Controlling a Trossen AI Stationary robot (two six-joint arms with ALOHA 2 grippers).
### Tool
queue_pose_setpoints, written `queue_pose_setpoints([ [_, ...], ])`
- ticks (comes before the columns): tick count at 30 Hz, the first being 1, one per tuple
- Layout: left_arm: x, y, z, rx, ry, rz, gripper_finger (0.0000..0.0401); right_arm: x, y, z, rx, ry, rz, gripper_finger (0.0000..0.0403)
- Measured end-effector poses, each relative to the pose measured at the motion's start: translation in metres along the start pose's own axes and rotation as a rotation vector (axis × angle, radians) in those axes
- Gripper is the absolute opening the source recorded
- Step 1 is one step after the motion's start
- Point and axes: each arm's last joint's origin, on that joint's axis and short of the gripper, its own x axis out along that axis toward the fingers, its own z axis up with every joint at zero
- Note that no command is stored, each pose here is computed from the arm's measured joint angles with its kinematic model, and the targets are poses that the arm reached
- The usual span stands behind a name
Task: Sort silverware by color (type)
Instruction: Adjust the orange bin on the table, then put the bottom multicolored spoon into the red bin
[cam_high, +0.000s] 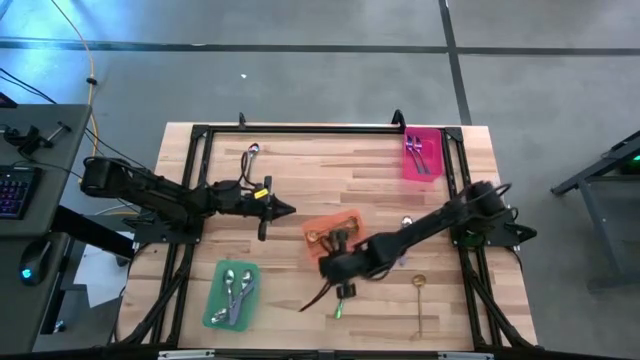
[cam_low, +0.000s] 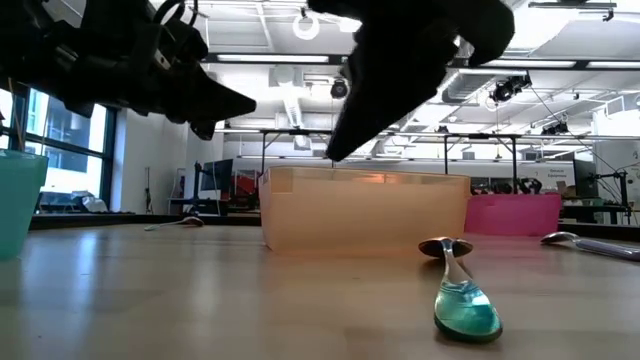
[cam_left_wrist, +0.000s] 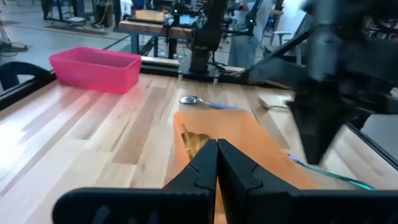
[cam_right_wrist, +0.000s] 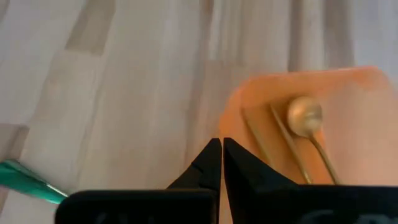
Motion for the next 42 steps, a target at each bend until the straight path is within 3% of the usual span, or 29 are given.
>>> queue_pose_setpoints([
  [4,0.0,0.002,0.0,-0.001,0.003,0.013,0.0,0.011,0.006,0.017,-0.022,0.065,-0.009,0.0],
  [9,0.0,0.003,0.0,0.0,0.004,0.021,0.0,0.03,-0.005,0.019,0.02,0.139,-0.049,0.0],
  [17,0.0,0.003,0.0,-0.001,0.002,0.021,0.0,0.037,-0.026,0.021,0.166,0.115,-0.195,0.0],
  [24,0.0,0.002,0.0,-0.002,0.006,0.017,0.0,0.034,-0.026,0.026,0.121,0.08,-0.186,0.0],
  [28,0.0,0.002,-0.001,-0.003,0.009,0.017,0.0,0.017,-0.016,0.026,0.06,0.095,-0.108,0.0],
  [35,0.0,0.002,-0.001,-0.002,0.01,0.017,0.0,0.009,0.012,0.007,-0.038,0.246,0.16,0.0005],
  [42,0.0,0.002,-0.002,-0.012,0.023,0.018,0.0,0.012,0.027,-0.013,-0.106,0.353,0.252,0.0077],
])
